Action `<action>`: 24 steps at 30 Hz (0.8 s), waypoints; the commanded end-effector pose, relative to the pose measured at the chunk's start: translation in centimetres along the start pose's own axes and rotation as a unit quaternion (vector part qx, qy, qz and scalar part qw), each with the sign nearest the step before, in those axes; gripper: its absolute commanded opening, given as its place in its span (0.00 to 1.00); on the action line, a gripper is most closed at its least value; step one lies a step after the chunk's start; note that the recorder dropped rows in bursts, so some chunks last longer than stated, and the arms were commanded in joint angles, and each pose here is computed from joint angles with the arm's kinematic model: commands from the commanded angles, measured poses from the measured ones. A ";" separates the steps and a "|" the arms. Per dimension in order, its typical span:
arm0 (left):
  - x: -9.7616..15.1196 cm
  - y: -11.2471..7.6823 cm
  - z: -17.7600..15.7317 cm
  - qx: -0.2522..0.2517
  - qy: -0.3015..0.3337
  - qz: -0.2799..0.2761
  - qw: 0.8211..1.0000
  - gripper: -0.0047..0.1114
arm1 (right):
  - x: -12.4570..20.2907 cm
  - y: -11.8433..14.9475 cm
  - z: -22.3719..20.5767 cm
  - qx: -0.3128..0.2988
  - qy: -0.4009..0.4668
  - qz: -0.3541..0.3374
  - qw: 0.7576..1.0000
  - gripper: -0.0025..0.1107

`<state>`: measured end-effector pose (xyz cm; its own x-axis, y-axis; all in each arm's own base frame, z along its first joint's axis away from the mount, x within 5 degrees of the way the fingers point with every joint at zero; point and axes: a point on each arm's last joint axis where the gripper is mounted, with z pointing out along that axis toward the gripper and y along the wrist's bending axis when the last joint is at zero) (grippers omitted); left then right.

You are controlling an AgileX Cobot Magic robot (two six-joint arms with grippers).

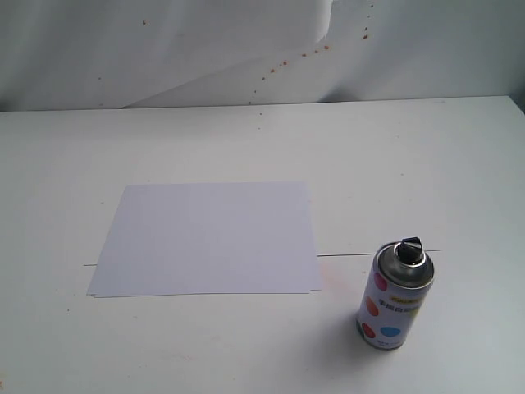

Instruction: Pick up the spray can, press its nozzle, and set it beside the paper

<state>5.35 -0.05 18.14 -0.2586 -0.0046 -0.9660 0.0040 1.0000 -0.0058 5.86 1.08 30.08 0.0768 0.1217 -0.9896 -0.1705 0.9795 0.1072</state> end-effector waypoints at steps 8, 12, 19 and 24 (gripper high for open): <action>-0.1 0.0 0.0 0.000 -0.004 0.001 1.000 0.04 | -3.7 0.9 1.1 -0.022 0.056 -0.005 0.998 0.22; -0.1 0.0 0.0 0.000 -0.004 0.001 1.000 0.04 | -5.0 2.0 2.0 -0.083 0.109 -0.031 0.990 0.22; -0.1 0.0 0.0 0.000 -0.004 0.000 1.000 0.04 | -1.7 2.6 2.2 -0.135 0.187 -0.027 0.973 0.19; -0.1 0.0 0.0 0.000 -0.004 0.000 1.000 0.04 | 2.3 2.7 1.8 -0.150 0.268 -0.017 0.951 0.17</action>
<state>5.35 -0.05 18.14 -0.2586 -0.0046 -0.9660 0.0040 1.0000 -0.0058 7.44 4.04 30.20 -0.3315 -0.0609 -0.9415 -0.4426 0.8913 0.0983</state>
